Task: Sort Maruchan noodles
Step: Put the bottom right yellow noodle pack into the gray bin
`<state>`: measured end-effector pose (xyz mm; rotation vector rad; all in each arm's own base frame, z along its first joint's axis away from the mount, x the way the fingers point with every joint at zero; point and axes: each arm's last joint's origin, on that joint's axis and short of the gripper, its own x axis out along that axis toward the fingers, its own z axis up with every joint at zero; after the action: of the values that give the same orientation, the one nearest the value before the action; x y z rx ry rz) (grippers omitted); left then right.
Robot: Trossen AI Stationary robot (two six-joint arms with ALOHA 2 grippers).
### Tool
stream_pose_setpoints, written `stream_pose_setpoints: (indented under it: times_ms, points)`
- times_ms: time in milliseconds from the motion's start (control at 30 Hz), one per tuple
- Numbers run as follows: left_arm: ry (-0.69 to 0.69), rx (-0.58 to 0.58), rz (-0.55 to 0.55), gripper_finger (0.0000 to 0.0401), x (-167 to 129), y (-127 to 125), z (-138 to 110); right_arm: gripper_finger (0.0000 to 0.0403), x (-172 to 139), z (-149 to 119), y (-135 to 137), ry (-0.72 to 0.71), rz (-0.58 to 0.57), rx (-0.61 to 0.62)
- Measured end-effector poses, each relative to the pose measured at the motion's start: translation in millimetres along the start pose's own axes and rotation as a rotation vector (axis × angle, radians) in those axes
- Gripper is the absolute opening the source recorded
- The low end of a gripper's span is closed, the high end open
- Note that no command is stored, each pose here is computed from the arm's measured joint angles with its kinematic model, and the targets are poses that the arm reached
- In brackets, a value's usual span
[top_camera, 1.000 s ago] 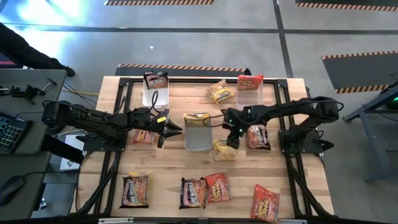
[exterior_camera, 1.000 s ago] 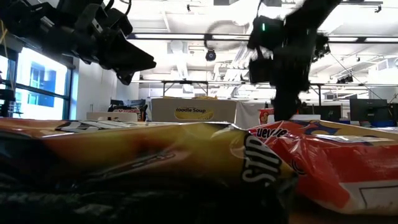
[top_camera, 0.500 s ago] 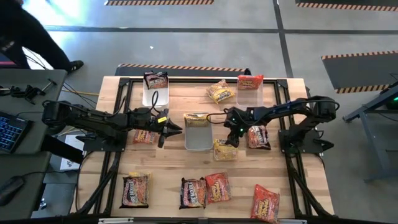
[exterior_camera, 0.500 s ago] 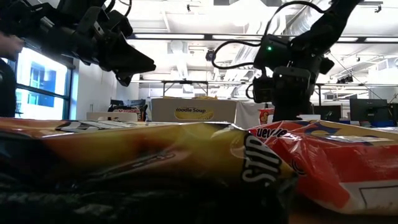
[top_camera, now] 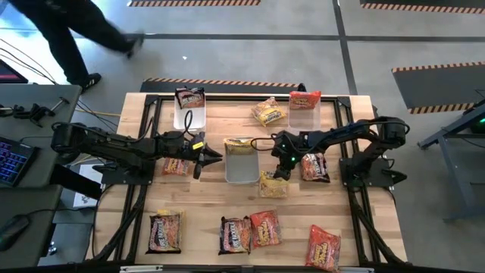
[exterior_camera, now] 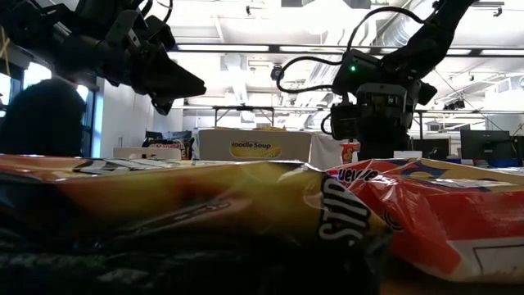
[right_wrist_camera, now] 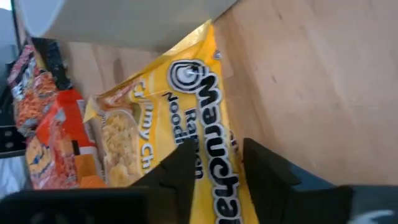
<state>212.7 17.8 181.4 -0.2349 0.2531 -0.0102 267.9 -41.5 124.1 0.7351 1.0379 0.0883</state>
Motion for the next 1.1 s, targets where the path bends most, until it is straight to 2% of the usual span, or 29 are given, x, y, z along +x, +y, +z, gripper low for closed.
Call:
stream_pose_setpoints:
  times_ms: [167,233,467,700,833,1100]
  points:
    - [0.0,-0.006,0.0,0.0058,0,0,0,0.0021,0,0,1,0.001,0.015,-0.015]
    - [0.0,-0.015,0.0,0.0058,0,0,0,0.0007,-2,0,3,-0.003,0.014,-0.03]
    - [0.0,-0.057,0.0,0.0058,0,0,0,0.0002,-10,6,29,-0.035,0.015,-0.125]
    - [-0.001,-0.142,0.0,0.0064,0,0,0,0.0,-14,2,69,-0.026,-0.083,-0.232]
    - [-0.002,-0.177,-0.001,0.0081,0,0,0,0.0,-11,-3,96,-0.038,-0.149,-0.311]
    - [-0.014,-0.248,-0.02,0.0138,3,-4,5,0.0,-7,-15,146,-0.158,-0.259,-0.471]
